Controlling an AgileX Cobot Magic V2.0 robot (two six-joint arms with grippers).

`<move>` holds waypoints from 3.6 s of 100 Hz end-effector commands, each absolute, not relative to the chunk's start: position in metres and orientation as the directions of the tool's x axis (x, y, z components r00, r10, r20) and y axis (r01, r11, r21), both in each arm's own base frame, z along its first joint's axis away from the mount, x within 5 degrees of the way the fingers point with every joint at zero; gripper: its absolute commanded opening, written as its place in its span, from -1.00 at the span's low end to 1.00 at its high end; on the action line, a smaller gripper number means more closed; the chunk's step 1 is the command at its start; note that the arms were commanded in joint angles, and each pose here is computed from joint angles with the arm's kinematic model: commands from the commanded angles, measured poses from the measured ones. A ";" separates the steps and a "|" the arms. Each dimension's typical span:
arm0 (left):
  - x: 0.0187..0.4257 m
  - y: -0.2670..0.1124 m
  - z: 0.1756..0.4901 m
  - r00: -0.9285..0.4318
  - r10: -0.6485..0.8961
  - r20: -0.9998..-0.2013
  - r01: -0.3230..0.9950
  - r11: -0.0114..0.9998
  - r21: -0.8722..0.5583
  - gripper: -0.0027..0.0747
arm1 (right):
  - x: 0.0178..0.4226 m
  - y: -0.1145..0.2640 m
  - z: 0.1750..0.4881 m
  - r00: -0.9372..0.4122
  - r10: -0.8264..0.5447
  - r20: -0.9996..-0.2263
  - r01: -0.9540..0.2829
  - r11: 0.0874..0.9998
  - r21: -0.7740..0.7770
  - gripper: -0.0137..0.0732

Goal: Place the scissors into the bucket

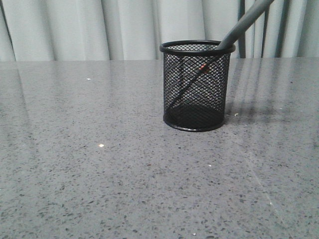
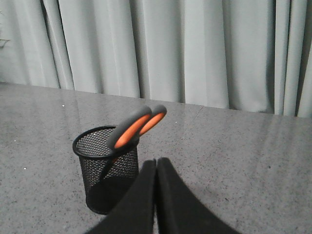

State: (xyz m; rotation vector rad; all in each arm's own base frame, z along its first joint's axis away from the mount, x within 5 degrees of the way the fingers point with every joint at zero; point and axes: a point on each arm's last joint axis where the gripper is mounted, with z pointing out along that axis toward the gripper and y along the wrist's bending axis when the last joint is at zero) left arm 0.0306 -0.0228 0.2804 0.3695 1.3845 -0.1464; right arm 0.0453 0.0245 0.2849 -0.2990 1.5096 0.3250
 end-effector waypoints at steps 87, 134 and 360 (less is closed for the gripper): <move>0.028 -0.021 0.285 0.209 -0.066 -0.976 0.325 0.946 0.006 -0.98 | 0.047 0.022 0.286 0.076 0.055 -0.996 -0.357 0.934 0.024 -0.80; 0.052 -0.004 0.217 0.055 -0.122 -0.991 0.084 0.990 -0.117 -0.98 | 0.047 0.022 0.286 0.076 0.055 -0.996 -0.357 0.934 0.024 -0.80; 0.056 -0.004 0.193 -0.028 -0.122 -0.992 0.072 0.990 -0.124 -0.98 | 0.055 0.001 0.202 0.034 -0.074 -0.997 -0.024 0.997 -0.075 -0.81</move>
